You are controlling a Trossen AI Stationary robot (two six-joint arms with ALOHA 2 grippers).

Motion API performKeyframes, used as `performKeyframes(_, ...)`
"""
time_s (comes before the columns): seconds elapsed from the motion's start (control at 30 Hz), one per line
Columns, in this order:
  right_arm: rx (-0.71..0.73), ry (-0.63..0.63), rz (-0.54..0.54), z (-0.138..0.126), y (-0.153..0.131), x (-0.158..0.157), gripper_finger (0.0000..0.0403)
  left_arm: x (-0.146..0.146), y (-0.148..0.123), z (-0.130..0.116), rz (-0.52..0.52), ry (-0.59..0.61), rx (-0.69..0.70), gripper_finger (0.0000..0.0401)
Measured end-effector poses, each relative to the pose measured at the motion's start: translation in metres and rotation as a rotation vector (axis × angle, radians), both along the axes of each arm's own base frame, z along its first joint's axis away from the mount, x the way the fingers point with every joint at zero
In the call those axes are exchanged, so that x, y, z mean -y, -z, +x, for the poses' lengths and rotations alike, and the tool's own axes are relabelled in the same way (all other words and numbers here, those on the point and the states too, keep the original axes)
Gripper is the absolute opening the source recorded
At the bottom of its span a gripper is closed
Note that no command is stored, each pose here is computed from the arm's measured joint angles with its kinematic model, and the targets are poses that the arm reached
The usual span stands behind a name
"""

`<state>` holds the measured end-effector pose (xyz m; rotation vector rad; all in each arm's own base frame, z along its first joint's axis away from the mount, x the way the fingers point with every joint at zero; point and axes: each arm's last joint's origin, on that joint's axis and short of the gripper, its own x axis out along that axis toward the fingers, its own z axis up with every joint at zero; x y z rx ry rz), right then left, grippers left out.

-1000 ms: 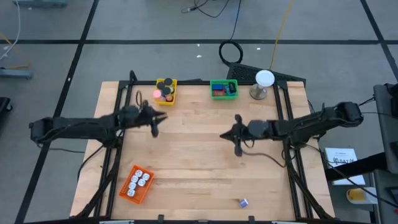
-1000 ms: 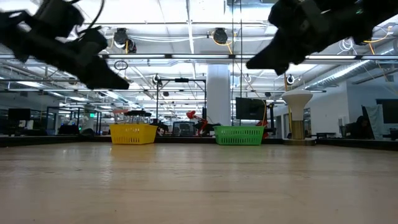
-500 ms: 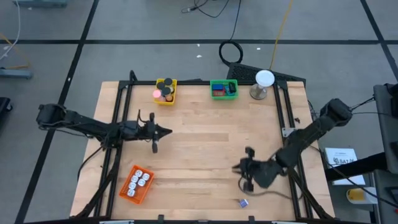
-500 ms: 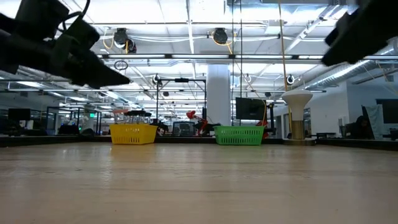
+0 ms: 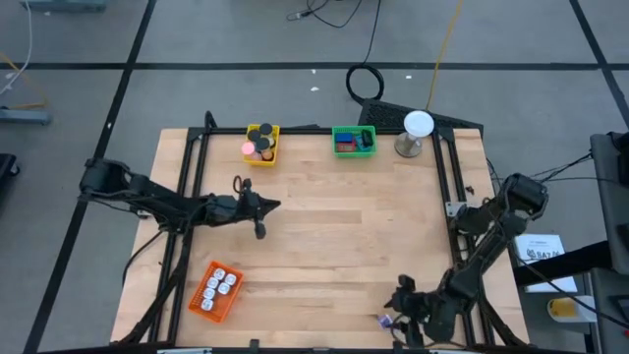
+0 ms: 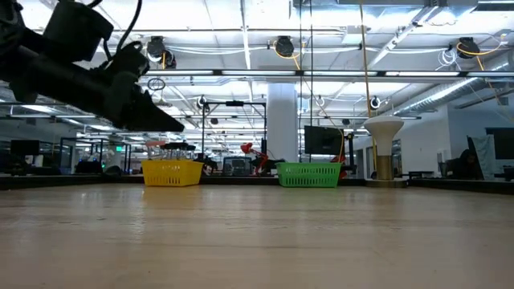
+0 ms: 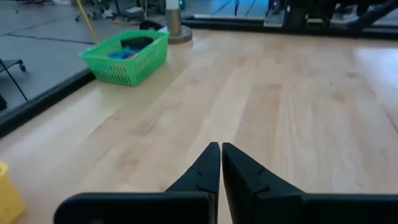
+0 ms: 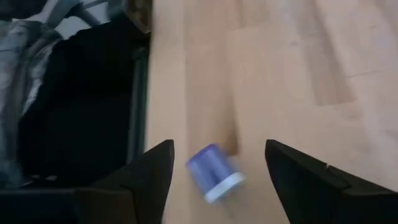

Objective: Pick & Place Office items
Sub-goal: Put the purple charger adapter into the orange bin

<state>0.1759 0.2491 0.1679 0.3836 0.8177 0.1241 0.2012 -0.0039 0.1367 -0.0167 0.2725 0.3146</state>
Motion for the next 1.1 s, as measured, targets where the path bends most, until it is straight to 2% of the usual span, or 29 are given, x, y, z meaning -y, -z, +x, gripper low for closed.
performKeyframes(0.07, 0.000, -0.007, 0.007, -0.003, 0.007, -0.007, 0.0252, 0.000, 0.004, 0.001, -0.003, -0.001, -0.015, 0.0021)
performKeyframes(0.33, 0.034, 0.004, -0.082, -0.008, 0.041, -0.022, 0.0231, 0.000, 0.007, 0.002, -0.001, -0.018, -0.028, 0.0021)
performKeyframes(0.7, 0.020, -0.006, -0.120, -0.009, 0.057, -0.025, 0.0173, 0.000, 0.007, 0.001, -0.005, -0.022, -0.029, 0.0021)
performKeyframes(0.87, 0.033, -0.005, -0.123, -0.001, 0.049, -0.020, 0.0130, 0.000, 0.008, 0.001, -0.011, -0.023, -0.035, 0.0021)
performKeyframes(1.0, 0.059, -0.016, -0.109, 0.018, 0.026, -0.004, 0.0130, -0.004, 0.007, -0.001, -0.002, -0.036, -0.059, 0.0021)
performKeyframes(1.1, 0.058, 0.009, -0.106, 0.042, 0.001, 0.026, 0.0130, -0.008, 0.005, -0.002, -0.002, -0.058, -0.054, 0.0021)
